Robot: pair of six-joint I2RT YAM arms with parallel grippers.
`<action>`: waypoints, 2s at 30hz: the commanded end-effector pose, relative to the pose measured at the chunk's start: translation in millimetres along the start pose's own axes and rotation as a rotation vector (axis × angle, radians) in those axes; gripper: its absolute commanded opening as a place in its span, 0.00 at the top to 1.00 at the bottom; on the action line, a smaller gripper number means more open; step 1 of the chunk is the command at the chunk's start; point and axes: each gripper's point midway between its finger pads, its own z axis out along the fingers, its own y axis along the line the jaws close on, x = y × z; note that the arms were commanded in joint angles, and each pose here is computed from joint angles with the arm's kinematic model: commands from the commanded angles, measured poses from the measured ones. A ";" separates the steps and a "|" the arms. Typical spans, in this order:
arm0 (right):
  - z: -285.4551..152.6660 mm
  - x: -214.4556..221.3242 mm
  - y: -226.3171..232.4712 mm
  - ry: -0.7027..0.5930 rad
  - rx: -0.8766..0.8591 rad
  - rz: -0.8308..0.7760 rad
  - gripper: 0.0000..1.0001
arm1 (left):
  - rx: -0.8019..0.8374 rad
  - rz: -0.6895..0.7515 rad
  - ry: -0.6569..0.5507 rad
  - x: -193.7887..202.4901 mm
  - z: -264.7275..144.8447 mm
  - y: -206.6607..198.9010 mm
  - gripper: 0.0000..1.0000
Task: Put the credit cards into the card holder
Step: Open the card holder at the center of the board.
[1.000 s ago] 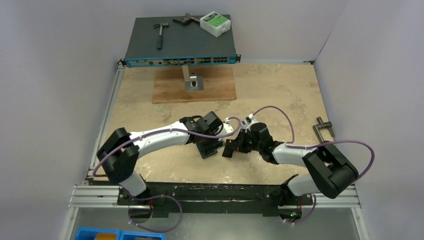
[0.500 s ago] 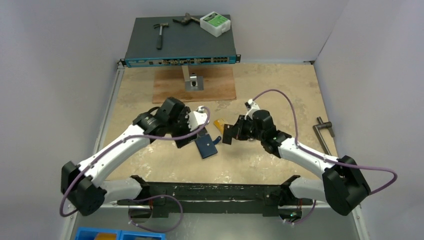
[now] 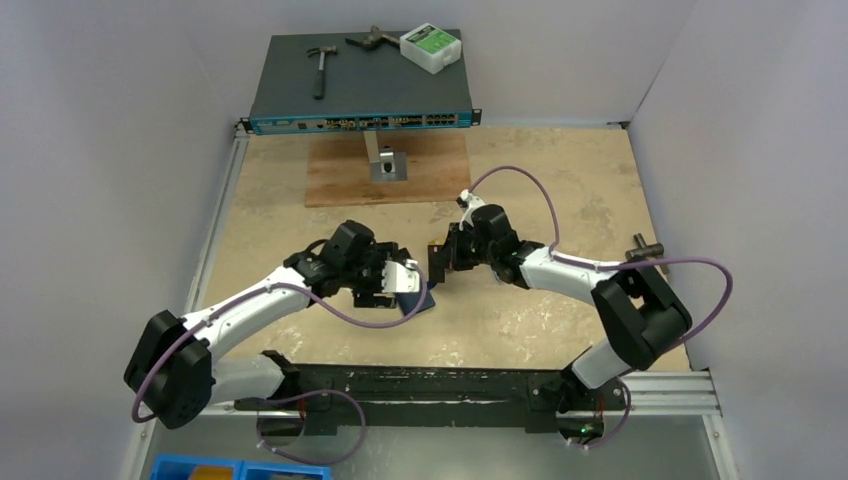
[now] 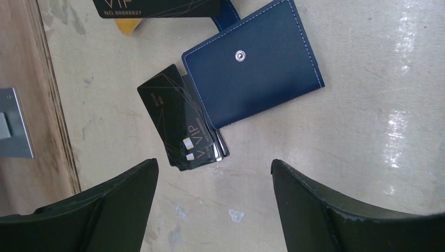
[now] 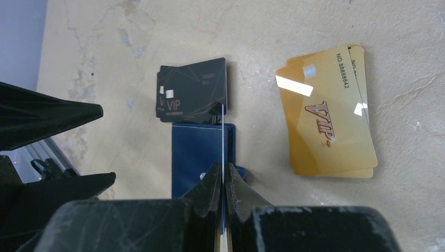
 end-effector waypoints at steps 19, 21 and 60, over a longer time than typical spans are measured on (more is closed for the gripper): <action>13.3 30.4 -7.4 0.013 -0.070 0.062 1.00 | -0.104 0.458 -0.159 -15.5 60.3 16.1 0.25; 13.2 32.8 -6.6 0.016 -0.081 0.074 1.00 | -0.106 0.465 -0.160 -15.7 61.6 15.5 0.25; -6.9 15.4 30.9 -0.064 -0.297 0.339 1.00 | -0.124 0.448 -0.154 -20.2 56.7 -2.2 0.32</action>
